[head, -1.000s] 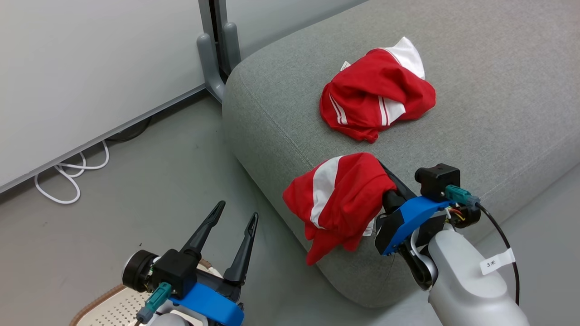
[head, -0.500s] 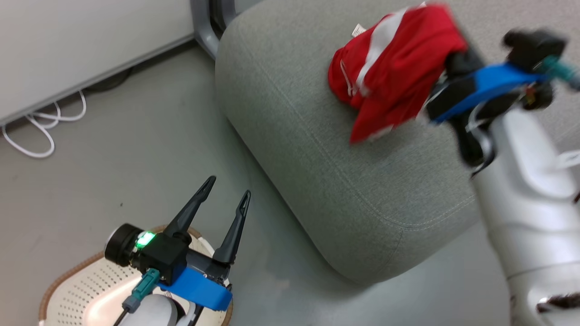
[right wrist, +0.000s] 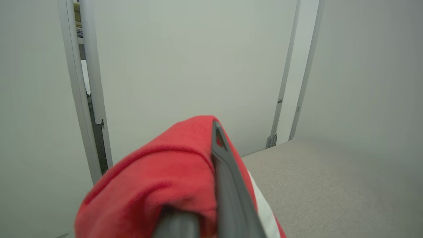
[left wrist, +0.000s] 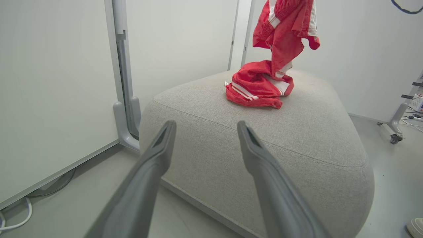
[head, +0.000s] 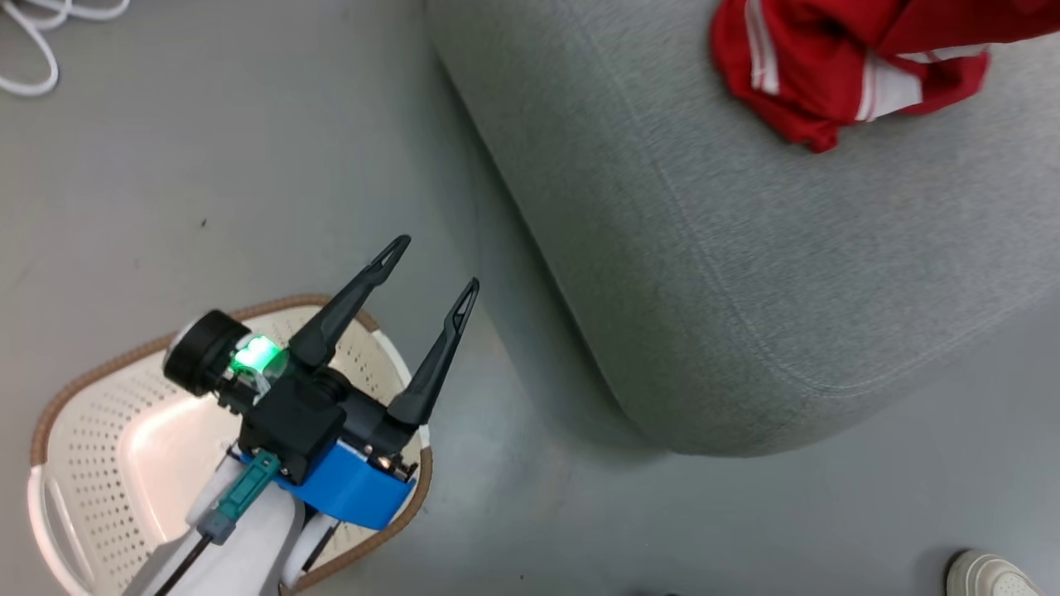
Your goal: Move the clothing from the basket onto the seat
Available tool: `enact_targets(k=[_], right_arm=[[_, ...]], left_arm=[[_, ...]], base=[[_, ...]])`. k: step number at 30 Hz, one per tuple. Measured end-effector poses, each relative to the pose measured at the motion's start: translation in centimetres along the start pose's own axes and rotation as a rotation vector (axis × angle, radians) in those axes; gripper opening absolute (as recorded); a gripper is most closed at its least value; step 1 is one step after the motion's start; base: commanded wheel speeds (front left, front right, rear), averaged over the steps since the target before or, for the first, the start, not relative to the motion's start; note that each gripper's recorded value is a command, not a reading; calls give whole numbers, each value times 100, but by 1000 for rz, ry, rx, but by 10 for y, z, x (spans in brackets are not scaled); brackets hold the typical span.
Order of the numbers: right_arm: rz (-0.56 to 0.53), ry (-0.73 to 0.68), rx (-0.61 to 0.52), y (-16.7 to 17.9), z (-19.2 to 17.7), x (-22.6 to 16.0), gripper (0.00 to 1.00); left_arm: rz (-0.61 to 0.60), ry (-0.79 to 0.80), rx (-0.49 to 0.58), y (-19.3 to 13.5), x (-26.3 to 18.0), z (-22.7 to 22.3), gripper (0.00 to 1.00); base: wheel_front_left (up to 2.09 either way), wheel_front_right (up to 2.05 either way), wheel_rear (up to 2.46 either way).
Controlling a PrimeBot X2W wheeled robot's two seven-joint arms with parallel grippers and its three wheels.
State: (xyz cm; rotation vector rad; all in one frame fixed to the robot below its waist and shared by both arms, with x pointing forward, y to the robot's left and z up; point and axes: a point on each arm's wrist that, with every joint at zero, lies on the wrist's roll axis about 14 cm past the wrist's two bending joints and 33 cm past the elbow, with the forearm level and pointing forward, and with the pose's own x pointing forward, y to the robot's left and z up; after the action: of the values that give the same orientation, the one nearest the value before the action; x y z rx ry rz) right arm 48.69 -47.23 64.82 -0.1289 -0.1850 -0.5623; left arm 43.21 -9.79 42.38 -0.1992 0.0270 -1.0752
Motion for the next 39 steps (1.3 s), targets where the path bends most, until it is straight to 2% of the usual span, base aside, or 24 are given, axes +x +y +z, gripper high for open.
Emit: enact_targets(k=[6,13,14,15,21,33,39], right_arm=[[-60,84,6,-3,-65,9,0],[-37,233,-32,24,-148,2,0],[-25,261,-36,30,-160,-2,23],[-4,300,-42,41,-176,-6,100],[34,339,-46,56,-189,-11,100],[56,309,3,56,-166,-30,100],[124,274,20,66,-147,-58,100]], left_arm=[[21,-18,6,26,-1,-10,100],[61,0,-20,43,-13,-29,100],[68,4,-21,45,-15,-31,100],[79,14,-21,48,-19,-34,100],[102,11,-19,51,-22,-29,100],[153,-27,-22,45,-20,5,100],[219,-32,-22,41,-31,25,100]], base=[[0,0,0],[0,0,0],[0,0,0],[0,0,0],[0,0,0],[0,0,0],[0,0,0]])
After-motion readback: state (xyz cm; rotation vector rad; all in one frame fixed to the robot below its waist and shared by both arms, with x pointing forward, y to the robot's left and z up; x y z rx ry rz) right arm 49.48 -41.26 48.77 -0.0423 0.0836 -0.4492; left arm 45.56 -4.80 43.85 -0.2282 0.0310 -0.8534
